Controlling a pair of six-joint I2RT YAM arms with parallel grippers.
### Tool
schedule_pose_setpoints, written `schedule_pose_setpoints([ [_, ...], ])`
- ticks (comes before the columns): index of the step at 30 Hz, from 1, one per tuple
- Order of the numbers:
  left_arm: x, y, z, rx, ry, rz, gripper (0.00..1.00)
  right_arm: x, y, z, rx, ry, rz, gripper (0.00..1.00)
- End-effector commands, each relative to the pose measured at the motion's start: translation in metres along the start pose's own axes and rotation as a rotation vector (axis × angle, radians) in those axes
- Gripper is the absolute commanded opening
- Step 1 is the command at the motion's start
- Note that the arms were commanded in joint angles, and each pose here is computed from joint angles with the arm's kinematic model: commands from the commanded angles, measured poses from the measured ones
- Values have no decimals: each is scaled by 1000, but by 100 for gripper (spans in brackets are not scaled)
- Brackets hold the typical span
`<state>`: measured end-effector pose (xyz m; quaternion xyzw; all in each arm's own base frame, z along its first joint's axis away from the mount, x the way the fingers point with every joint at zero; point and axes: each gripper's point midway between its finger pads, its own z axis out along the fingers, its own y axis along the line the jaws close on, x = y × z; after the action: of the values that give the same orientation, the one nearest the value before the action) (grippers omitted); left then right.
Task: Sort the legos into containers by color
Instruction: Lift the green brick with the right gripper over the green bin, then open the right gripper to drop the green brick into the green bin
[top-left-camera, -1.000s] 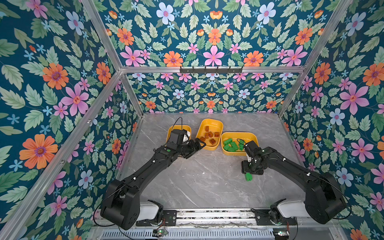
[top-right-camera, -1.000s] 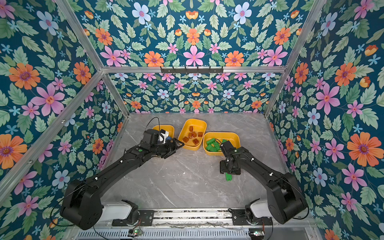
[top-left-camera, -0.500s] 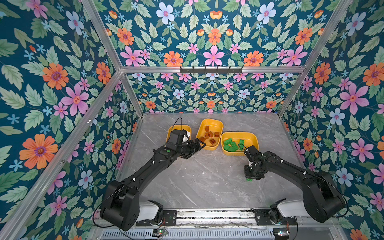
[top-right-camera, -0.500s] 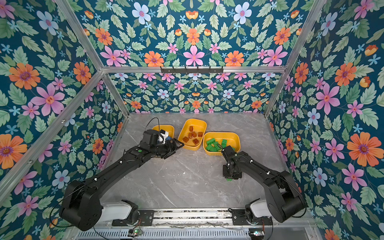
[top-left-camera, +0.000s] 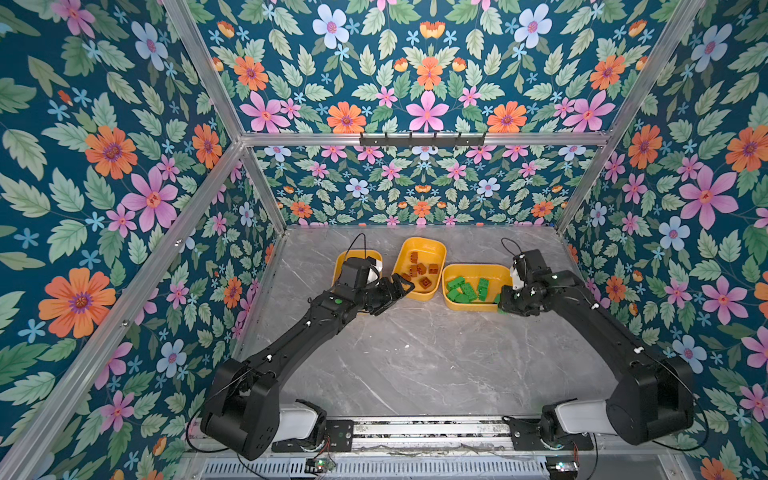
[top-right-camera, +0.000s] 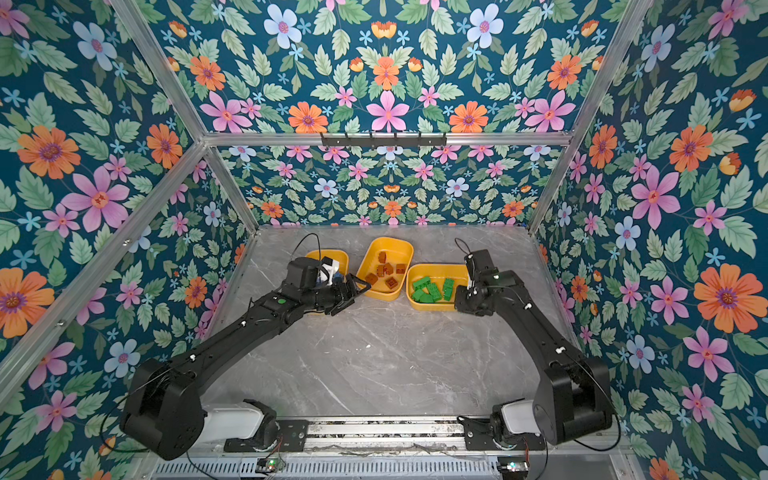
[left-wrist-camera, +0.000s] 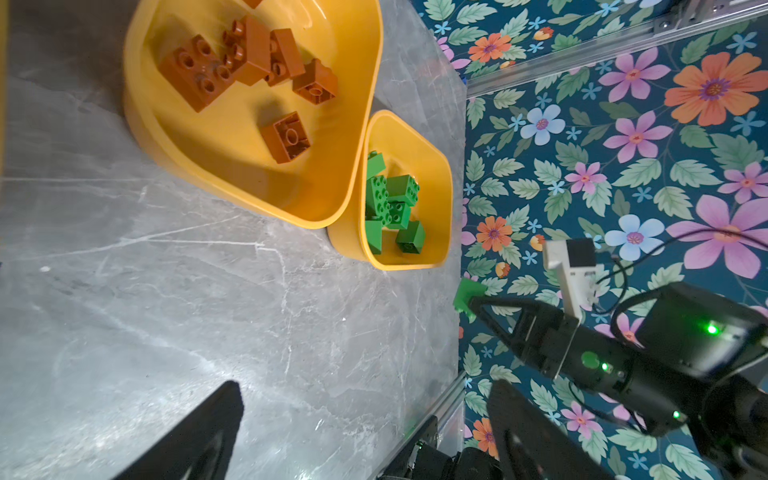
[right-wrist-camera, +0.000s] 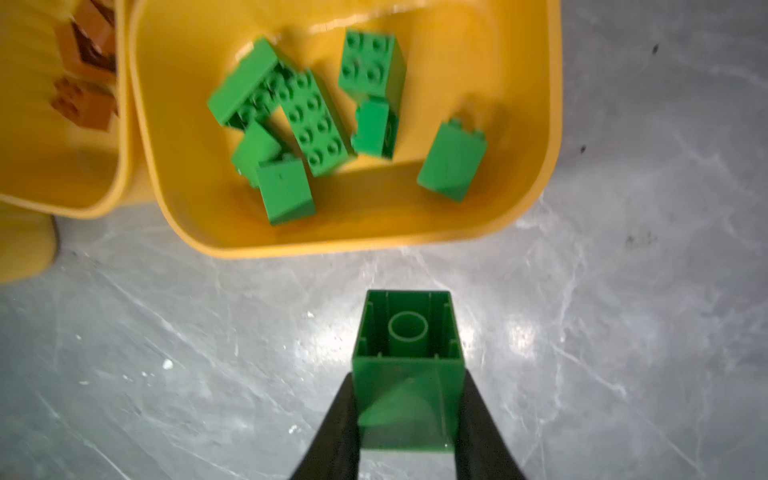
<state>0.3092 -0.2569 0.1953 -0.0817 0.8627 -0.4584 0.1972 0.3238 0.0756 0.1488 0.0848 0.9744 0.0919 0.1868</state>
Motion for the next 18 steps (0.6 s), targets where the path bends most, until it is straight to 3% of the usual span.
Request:
schedule_pose_setpoints([
  [1,-9,-20,4,60,-23,28,94,-27,0,4,-15,-11,-47,18],
  [11,-17,-20,17,40,-26,35,94,-96,-10,71,39,40,-82,20],
  [18,-17,-10,20,-12,-20,53,94,-100,-11,101,49,107,-108,49],
])
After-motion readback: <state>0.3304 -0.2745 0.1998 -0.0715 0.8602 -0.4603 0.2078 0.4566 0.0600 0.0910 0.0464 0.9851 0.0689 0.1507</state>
